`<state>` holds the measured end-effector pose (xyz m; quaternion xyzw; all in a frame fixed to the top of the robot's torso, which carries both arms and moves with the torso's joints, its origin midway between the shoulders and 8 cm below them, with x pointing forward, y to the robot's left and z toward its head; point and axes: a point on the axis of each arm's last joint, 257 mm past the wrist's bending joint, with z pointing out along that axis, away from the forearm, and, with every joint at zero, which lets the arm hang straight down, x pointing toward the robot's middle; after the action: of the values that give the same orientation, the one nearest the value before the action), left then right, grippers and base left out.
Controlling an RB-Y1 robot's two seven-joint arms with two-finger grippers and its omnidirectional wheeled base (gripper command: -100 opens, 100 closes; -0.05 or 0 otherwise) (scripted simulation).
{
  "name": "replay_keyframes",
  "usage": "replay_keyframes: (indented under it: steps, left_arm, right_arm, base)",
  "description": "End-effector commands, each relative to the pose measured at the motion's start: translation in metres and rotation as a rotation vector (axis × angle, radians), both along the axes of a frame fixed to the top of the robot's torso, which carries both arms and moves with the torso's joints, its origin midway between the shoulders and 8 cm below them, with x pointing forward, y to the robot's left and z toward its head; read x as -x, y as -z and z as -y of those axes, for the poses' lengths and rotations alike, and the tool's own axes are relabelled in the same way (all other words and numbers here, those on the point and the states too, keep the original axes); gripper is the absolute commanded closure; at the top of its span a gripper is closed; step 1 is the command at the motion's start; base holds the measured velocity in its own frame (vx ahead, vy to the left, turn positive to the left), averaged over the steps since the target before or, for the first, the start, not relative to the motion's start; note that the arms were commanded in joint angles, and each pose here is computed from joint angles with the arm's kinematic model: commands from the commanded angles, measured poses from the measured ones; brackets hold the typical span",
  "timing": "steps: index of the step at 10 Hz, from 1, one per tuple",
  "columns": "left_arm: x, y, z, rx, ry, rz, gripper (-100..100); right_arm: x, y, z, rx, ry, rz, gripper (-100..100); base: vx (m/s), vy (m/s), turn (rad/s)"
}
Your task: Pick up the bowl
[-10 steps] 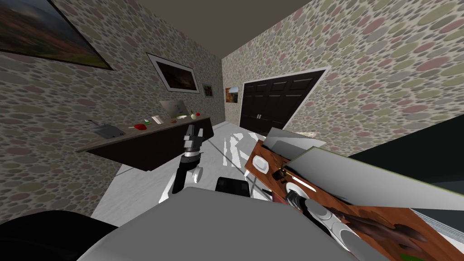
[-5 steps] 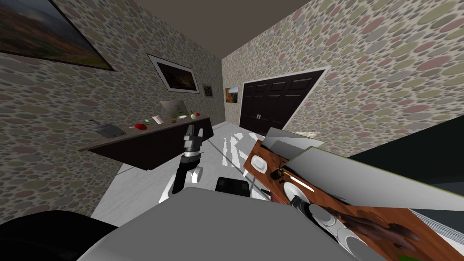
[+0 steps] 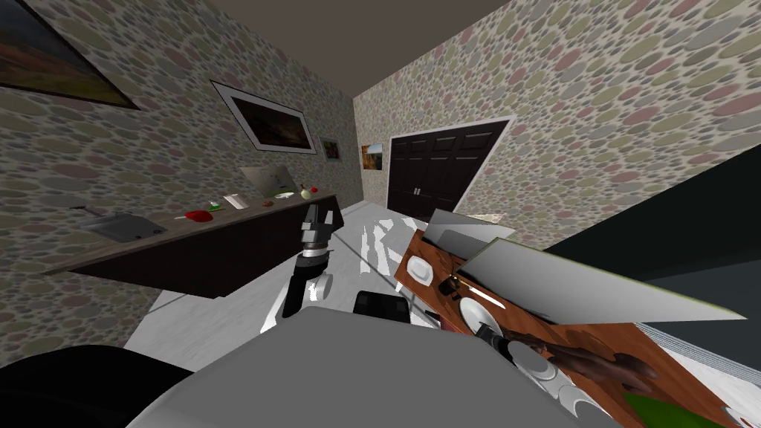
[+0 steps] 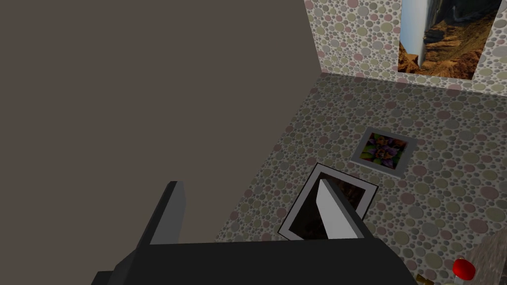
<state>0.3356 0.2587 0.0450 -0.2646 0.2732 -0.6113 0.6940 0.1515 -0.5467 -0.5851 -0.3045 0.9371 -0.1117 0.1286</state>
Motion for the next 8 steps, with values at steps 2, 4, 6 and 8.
replay_keyframes:
  steps: [2,4,6,8]
  left_arm:
    - [0.0,0.0,0.0,0.0,0.0,0.0,0]
    - [0.0,0.0,0.0,0.0,0.0,0.0,0]
    - [0.0,0.0,0.0,0.0,0.0,0.0,0]
    - [0.0,0.0,0.0,0.0,0.0,0.0,0]
  right_arm:
    - [0.003,0.003,-0.005,0.006,-0.036,0.0,-100]
    - [0.012,0.006,-0.016,-0.008,-0.043,0.006,-100]
    - [0.012,0.006,-0.016,0.005,-0.084,0.001,-100]
    - [0.02,0.009,-0.027,-0.008,-0.088,0.007,-100]
  base:
    - [0.082,-0.023,-0.063]
    - [0.051,-0.021,-0.107]
    - [0.035,0.009,-0.108]
    - [0.013,0.025,-0.073]
